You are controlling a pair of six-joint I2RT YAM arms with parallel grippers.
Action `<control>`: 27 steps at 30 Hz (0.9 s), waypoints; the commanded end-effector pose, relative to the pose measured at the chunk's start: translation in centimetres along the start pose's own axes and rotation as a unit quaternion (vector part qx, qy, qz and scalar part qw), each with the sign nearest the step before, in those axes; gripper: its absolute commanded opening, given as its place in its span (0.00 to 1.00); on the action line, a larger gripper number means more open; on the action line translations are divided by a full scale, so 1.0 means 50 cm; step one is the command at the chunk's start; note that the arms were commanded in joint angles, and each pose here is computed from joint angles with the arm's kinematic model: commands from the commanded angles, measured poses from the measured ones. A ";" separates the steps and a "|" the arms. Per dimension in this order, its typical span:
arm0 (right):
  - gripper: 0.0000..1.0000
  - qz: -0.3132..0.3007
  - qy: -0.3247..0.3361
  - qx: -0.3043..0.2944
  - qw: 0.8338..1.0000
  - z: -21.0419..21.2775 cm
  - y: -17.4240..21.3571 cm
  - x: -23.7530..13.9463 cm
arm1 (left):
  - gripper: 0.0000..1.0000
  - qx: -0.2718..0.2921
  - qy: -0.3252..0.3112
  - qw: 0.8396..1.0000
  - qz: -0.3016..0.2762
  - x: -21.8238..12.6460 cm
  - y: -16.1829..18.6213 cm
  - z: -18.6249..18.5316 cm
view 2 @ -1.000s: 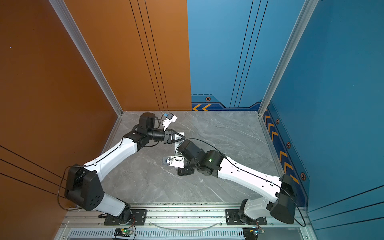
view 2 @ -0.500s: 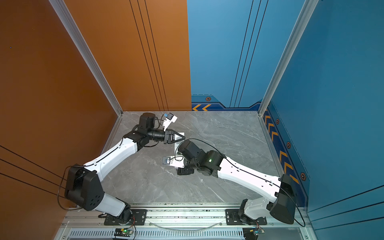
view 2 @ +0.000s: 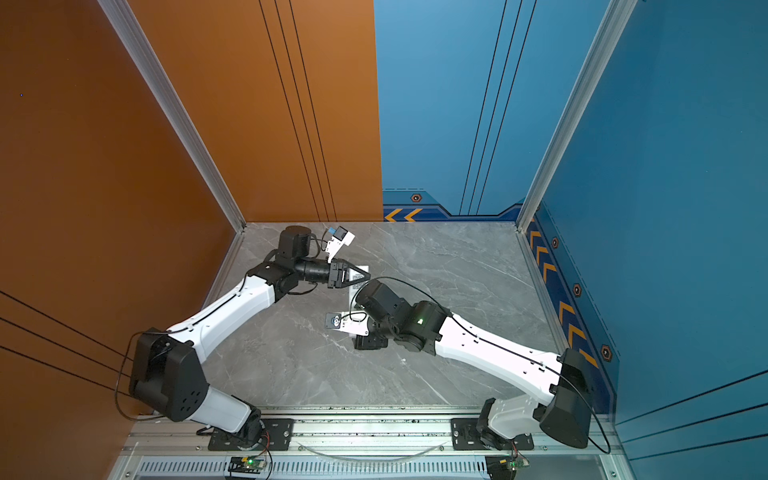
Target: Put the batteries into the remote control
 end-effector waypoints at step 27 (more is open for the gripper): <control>0.73 0.017 -0.052 0.014 0.998 0.043 0.013 -0.032 | 0.00 0.029 0.018 0.999 -0.009 -0.010 -0.023 -0.034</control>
Point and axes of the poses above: each gripper's point midway between its finger pads, its own x axis out along the fingers, its own z axis along the line the jaws close on, y = z × x, the point moved 6 cm from there along -x, back along the fingers
